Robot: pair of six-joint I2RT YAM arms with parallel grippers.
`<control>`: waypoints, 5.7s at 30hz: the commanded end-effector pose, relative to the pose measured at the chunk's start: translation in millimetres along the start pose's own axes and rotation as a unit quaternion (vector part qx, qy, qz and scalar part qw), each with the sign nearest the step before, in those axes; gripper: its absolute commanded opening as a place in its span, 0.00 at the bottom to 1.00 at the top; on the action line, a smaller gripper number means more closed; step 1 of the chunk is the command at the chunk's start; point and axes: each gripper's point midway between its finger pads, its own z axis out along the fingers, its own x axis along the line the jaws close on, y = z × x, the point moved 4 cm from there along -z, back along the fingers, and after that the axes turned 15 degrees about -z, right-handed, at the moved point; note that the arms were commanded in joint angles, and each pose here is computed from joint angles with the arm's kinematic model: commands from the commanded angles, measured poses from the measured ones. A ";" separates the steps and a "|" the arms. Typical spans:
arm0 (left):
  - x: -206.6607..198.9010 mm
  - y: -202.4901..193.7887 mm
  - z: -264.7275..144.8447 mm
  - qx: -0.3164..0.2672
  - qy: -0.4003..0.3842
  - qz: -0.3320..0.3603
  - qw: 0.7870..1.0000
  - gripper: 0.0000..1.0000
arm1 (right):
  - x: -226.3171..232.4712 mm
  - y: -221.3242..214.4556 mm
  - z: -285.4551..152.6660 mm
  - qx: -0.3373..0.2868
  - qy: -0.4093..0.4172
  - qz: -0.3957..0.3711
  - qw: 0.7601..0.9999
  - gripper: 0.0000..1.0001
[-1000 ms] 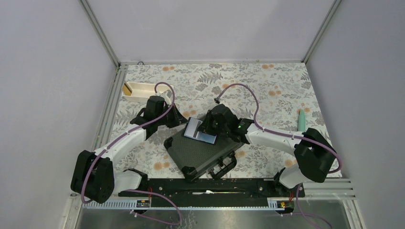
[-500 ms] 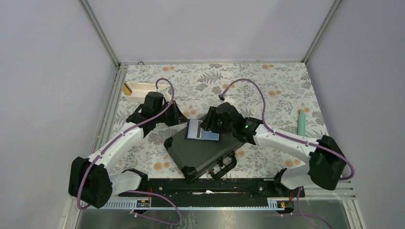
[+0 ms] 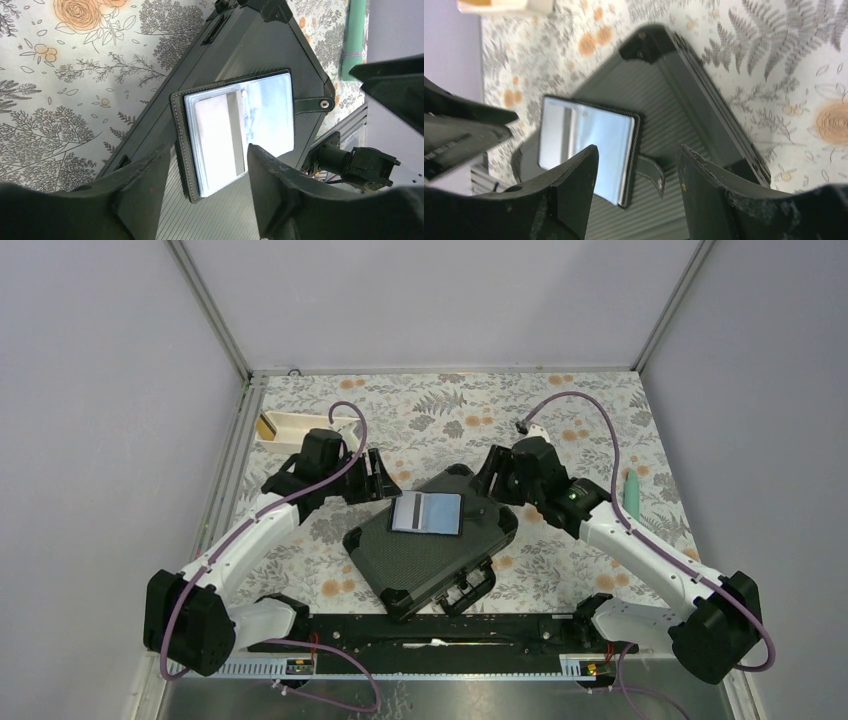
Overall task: Put the credit cards into the card holder
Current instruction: Close the card holder at the center of the board.
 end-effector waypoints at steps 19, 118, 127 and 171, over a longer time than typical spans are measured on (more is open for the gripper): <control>2.4 9.1 32.6 0.021 -0.024 -0.024 0.999 0.74 | 1.4 -51.7 11.3 0.098 0.056 0.004 0.994 0.38; 51.0 34.6 3.2 -0.132 0.114 -0.053 0.983 0.55 | -3.0 -54.7 -0.4 0.068 0.056 0.035 0.996 0.00; 47.8 28.9 22.9 -0.071 0.090 -0.034 0.993 0.54 | -3.1 -54.6 -1.2 0.066 0.057 0.034 0.996 0.00; 0.2 9.0 30.6 -0.010 -0.037 0.012 0.999 0.59 | -1.9 -53.9 -4.5 0.063 0.063 0.037 0.995 0.00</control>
